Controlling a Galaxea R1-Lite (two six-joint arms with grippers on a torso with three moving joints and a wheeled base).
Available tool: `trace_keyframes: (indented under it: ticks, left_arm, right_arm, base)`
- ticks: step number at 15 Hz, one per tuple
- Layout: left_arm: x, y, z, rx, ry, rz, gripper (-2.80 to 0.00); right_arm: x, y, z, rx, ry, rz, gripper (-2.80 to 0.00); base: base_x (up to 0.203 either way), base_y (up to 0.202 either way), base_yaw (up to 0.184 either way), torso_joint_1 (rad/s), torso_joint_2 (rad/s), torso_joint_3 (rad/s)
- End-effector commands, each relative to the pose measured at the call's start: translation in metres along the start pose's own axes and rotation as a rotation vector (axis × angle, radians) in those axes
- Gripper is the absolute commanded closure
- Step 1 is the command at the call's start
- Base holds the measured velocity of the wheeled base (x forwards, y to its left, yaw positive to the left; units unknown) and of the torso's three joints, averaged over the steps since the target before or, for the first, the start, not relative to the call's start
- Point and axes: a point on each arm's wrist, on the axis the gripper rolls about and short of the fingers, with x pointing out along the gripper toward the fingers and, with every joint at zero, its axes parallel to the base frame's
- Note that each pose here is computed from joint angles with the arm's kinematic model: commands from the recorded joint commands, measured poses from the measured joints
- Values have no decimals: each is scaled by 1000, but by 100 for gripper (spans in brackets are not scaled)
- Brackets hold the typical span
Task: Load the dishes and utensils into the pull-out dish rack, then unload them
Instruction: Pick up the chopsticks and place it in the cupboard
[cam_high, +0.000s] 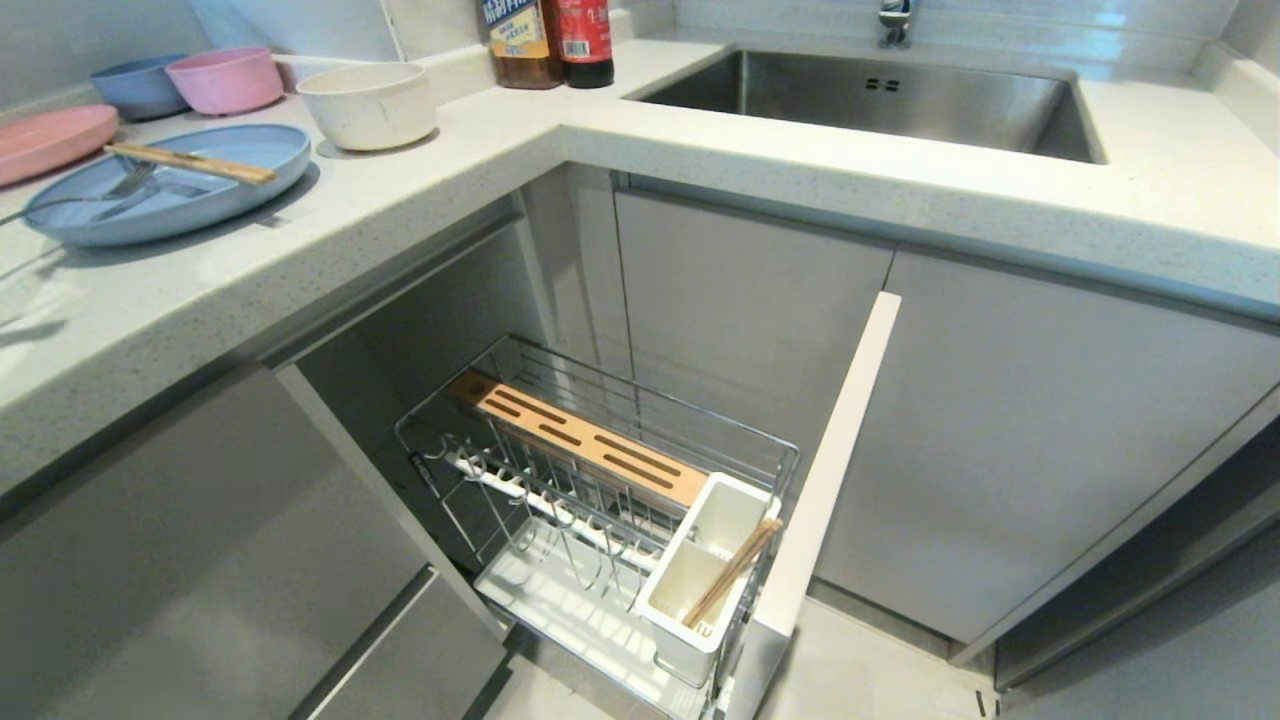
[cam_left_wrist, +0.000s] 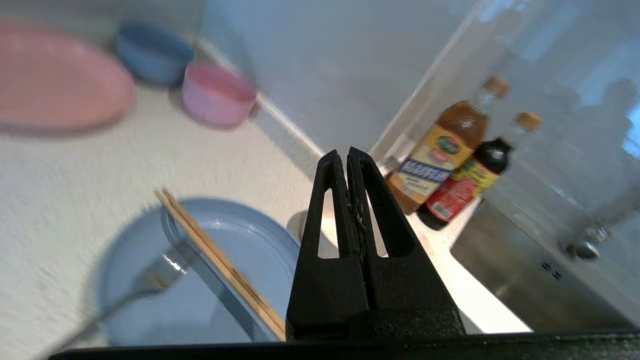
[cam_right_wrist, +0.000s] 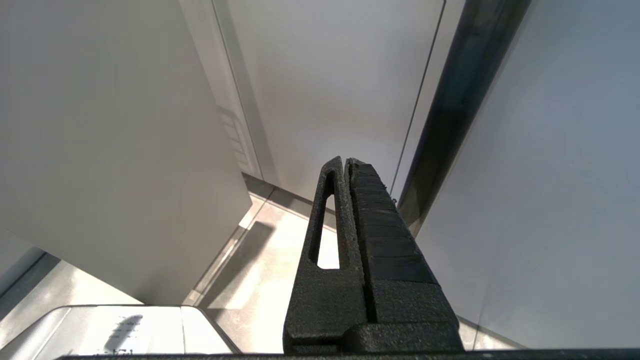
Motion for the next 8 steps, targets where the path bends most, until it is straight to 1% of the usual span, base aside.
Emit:
trace_keyframes:
  ticks: [1, 2, 4, 7, 8]
  left_arm:
    - [28, -6, -29, -41, 67, 42, 0]
    - [30, -7, -32, -54, 71, 60, 0]
    - [32, -8, -43, -40, 84, 143, 0]
    - [30, -17, -63, -33, 174, 190, 0]
    - [29, -16, -69, -25, 205, 231, 0]
  right_arm:
    - [0, 0, 0, 0, 2, 0, 0]
    - [0, 0, 0, 0, 1, 0, 0]
    - [0, 0, 0, 0, 2, 0, 0]
    - [0, 0, 0, 0, 2, 0, 0]
    - [0, 0, 0, 0, 2, 0, 0]
  base:
    - [0, 0, 0, 0, 0, 0]
    - [0, 0, 0, 0, 0, 0]
    - [0, 0, 0, 0, 0, 0]
    - [0, 0, 0, 0, 0, 0]
    - [0, 0, 0, 0, 0, 0]
